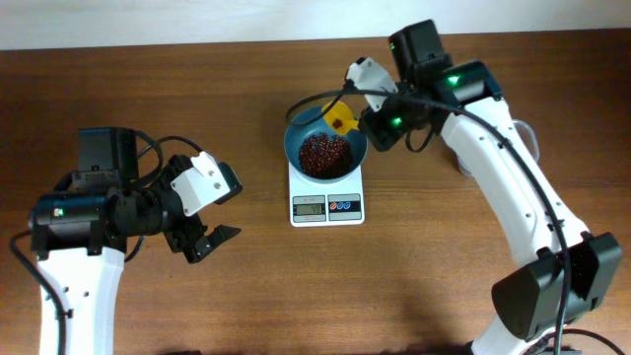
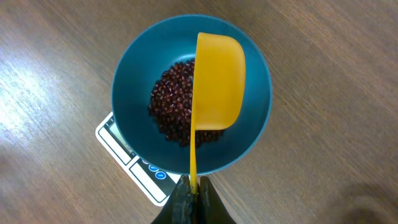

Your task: Scoop item into bowl and weigh 50g on scale

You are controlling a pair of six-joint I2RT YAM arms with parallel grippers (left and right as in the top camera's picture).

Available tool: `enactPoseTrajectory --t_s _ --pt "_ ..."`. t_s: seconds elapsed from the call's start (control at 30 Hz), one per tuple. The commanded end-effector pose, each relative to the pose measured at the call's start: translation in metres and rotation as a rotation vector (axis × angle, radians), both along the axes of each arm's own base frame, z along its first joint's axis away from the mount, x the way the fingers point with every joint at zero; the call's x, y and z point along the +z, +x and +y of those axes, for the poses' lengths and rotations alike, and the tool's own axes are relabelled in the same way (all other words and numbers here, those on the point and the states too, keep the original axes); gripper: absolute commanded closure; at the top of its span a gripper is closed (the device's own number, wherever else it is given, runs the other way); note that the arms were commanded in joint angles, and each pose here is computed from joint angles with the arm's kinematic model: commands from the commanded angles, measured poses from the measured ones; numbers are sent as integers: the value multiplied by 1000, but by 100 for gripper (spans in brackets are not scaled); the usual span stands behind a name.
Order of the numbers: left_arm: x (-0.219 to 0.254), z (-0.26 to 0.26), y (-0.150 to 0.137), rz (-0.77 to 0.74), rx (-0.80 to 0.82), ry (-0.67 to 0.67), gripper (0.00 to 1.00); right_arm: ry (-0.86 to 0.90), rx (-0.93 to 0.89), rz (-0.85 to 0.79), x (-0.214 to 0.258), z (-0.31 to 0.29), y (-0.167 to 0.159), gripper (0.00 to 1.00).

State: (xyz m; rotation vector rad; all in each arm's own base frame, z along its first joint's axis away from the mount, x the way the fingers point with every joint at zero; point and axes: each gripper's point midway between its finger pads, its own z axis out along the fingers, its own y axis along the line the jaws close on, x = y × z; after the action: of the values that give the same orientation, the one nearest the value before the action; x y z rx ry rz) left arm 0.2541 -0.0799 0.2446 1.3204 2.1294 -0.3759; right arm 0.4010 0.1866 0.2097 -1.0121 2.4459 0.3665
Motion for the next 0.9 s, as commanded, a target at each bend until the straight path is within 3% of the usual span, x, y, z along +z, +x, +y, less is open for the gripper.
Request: enactPoseTrajectory --t_s 0.0,0.87 --pt "7 -2 0 -9 6 -24 1 -17 -31 -64 21 -8 3 96" --pt "7 -2 0 -9 6 -24 1 -76 -28 -90 21 -4 1 96"
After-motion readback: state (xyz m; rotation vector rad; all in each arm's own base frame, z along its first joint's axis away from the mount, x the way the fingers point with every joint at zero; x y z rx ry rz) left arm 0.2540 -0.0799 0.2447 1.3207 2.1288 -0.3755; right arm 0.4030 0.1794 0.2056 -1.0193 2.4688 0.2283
